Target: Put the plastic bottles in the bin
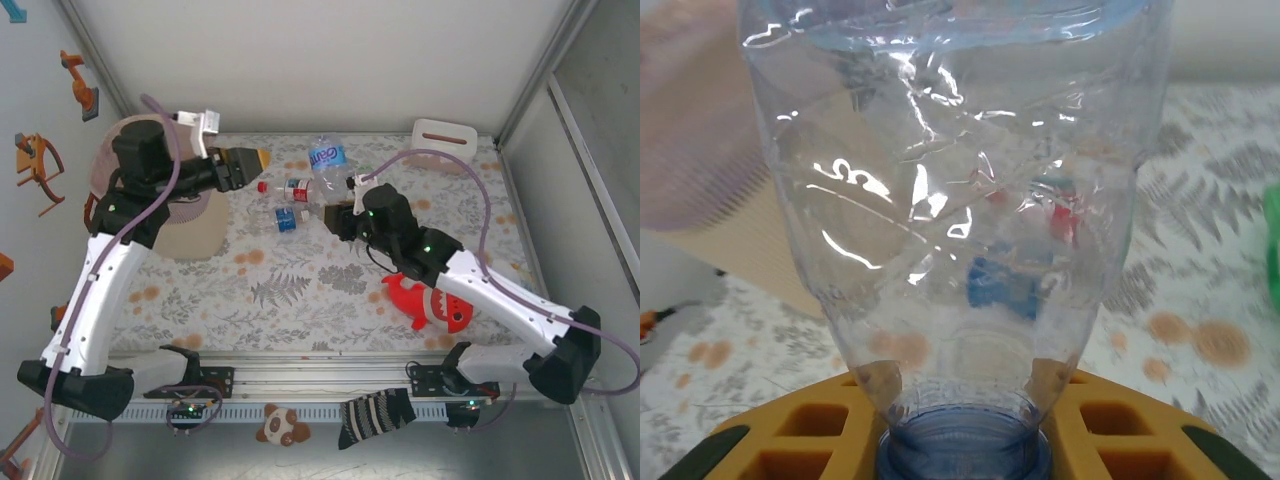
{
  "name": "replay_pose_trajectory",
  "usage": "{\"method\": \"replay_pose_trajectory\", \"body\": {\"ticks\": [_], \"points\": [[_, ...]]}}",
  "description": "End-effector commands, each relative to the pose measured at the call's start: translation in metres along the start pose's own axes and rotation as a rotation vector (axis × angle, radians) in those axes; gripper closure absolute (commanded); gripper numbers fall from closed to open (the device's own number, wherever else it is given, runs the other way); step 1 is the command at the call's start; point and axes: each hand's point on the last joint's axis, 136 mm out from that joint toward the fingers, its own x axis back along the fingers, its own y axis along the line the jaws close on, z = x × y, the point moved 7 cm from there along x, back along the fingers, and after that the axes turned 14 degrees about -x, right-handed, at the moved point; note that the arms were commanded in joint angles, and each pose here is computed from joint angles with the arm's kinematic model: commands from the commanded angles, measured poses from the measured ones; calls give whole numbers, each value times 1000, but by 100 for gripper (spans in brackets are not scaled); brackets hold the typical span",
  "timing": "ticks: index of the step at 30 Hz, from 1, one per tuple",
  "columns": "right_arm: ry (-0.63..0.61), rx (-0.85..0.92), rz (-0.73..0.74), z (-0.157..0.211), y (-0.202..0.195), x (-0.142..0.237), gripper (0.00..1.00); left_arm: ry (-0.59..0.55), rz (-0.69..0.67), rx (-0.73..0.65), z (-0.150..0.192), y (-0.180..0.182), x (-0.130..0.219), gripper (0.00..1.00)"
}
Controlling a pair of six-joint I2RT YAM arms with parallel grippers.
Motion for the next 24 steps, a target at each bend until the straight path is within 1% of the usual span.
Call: {"method": "replay_pose_trajectory", "body": {"ticks": [1, 4, 10, 13, 16, 24], "points": [[-76, 82, -114, -11, 22, 15, 75, -42, -14, -24, -4, -4, -18, 22], [-99, 104, -152, -15, 32, 23, 75, -35, 4, -29, 0, -12, -34, 16], [-95, 108, -183, -16, 41, 25, 76, -28, 22, -51, 7, -29, -63, 15], [-92, 111, -193, -15, 44, 25, 76, -32, -7, -60, 10, -33, -71, 15], [-90, 111, -199, -13, 47, 25, 76, -44, -49, -66, 14, -34, -75, 18], [-96, 115, -211, -13, 51, 28, 75, -94, -43, -71, 13, -39, -78, 27]]}}
